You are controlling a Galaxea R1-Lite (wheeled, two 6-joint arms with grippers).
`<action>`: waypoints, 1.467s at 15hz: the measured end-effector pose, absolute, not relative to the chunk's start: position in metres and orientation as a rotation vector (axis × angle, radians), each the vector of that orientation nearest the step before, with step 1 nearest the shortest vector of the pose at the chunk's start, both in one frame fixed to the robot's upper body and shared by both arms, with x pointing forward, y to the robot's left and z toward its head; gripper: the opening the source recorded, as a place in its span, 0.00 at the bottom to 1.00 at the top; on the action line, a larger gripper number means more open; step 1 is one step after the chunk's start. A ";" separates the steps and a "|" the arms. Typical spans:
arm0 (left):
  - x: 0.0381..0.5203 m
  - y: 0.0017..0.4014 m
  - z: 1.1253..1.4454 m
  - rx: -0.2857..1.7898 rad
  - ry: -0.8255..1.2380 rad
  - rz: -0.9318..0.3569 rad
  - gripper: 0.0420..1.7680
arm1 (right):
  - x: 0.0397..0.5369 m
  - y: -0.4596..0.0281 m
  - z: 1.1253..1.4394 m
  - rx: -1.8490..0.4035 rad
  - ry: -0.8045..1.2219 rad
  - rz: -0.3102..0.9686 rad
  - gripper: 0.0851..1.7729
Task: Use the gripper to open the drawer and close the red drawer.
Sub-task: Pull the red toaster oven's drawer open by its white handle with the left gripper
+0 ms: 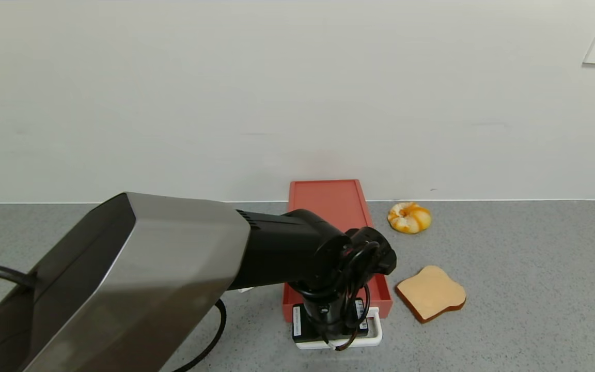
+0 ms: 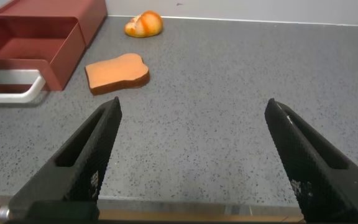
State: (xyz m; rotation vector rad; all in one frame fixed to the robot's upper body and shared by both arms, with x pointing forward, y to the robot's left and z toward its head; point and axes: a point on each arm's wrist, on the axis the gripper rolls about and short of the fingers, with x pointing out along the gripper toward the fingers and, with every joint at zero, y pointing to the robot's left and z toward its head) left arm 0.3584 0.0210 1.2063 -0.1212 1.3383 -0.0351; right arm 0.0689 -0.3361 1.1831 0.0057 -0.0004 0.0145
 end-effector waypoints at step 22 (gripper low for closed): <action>0.342 0.028 1.238 -0.130 1.315 -0.068 0.04 | 0.069 -0.336 1.183 0.006 0.000 0.014 0.96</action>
